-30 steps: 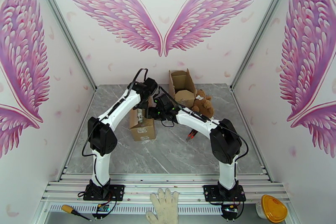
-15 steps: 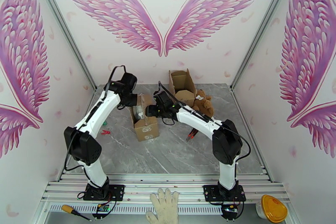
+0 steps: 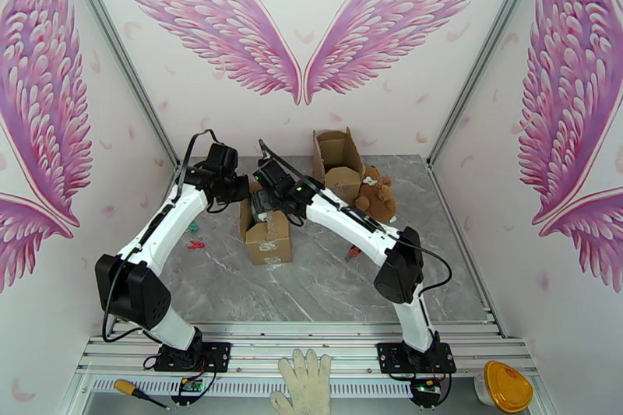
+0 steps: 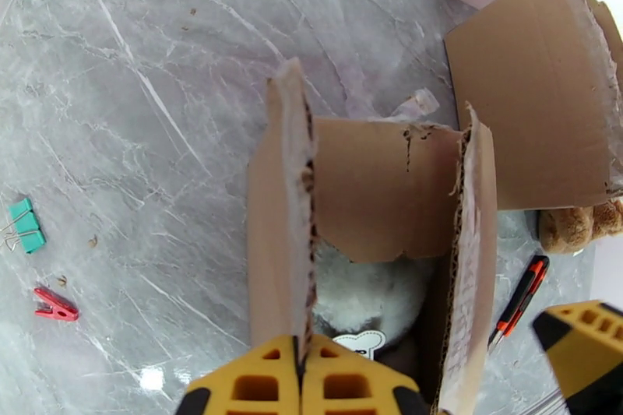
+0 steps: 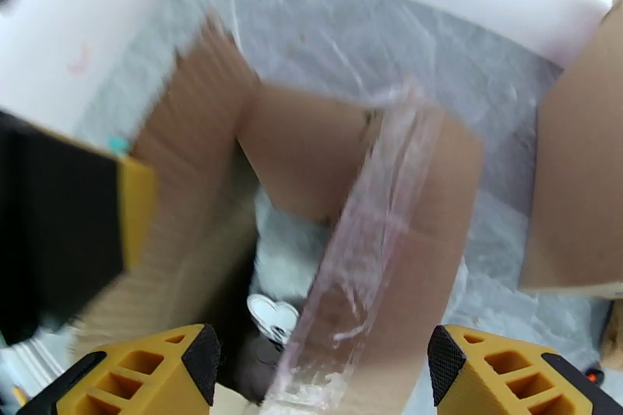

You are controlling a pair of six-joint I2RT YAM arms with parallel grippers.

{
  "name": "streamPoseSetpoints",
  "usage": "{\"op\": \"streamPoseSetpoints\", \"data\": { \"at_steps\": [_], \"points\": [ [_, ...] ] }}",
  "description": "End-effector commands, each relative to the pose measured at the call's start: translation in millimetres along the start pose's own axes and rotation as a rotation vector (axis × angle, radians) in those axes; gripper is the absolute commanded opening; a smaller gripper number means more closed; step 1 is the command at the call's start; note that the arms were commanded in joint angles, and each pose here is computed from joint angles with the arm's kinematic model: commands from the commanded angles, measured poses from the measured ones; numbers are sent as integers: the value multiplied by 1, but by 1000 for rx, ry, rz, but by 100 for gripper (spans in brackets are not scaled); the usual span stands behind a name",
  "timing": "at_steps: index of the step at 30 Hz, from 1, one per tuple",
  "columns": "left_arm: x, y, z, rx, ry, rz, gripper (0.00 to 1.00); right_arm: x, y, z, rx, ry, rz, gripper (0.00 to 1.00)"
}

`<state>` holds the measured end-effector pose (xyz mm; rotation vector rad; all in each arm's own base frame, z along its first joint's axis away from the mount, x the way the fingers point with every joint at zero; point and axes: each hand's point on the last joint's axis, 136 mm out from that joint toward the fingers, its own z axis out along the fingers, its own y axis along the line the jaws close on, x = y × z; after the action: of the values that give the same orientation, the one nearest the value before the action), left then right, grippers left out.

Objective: Unpack the express box

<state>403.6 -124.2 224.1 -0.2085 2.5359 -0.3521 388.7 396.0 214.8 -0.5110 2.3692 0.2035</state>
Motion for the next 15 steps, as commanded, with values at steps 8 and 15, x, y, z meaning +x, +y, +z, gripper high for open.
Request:
{"op": "streamPoseSetpoints", "data": {
  "at_steps": [8,15],
  "points": [
    [9,3,2,21,-5,-7,0,6,-43,-2,253,59,-105,69],
    [15,18,9,-11,14,22,0,0,-72,-30,192,45,25,64]
  ]
}}
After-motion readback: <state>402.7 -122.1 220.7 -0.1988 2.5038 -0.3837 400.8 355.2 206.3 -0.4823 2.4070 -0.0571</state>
